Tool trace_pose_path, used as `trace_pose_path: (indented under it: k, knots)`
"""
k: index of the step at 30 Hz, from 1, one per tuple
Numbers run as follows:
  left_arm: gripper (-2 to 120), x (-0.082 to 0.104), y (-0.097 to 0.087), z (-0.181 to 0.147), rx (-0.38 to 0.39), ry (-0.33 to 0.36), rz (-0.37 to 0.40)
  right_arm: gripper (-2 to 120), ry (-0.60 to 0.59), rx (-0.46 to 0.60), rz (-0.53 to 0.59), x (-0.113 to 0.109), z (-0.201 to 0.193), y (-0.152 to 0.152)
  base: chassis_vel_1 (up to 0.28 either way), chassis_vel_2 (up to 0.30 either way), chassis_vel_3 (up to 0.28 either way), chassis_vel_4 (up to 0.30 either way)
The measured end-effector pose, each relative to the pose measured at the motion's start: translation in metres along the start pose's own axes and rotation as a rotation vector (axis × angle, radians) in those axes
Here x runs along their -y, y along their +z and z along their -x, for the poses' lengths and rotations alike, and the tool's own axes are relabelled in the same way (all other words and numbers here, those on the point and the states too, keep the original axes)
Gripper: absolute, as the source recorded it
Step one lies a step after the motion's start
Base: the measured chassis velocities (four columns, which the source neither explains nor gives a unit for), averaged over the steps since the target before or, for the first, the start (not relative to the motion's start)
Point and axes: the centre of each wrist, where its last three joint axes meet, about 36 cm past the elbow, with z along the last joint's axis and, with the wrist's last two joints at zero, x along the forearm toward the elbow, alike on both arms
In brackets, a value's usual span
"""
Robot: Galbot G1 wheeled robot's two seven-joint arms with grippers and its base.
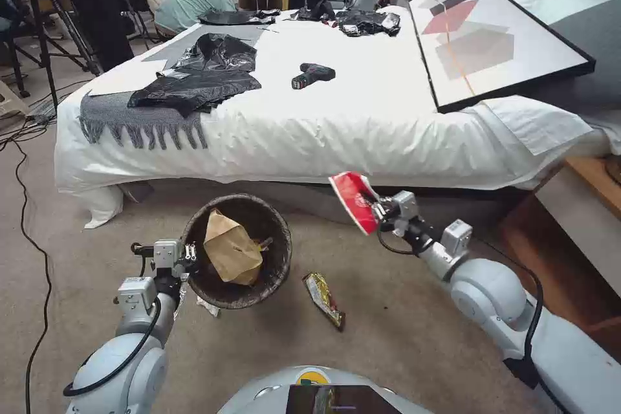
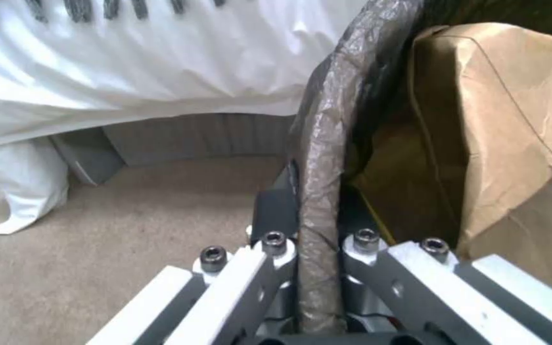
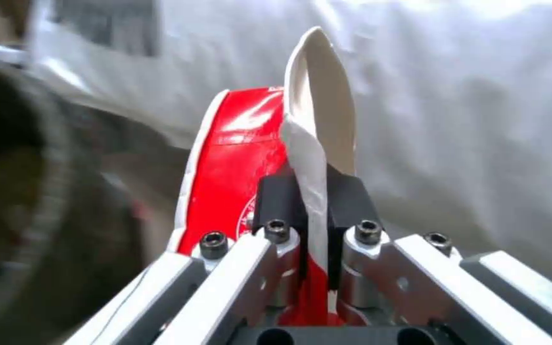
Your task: Pick up the trash bin, then pick up the garbage from the floor and place it into the trash bin.
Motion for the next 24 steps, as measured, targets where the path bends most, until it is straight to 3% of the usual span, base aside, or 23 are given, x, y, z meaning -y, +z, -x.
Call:
trace_pose_path:
  k: [11,24]
  knots:
    - [0,0.003,-0.001,0.0,-0.012,0.009,-0.004,0,-0.283,0.058,-0.006,-0.033,0.035,-0.034,0.0,0.0,0.0,0.0]
    - [0,0.003,-0.004,-0.002,-0.015,0.007,0.002,0,-0.431,0.026,0.033,-0.085,0.083,-0.021,0.0,0.0,0.0,0.0]
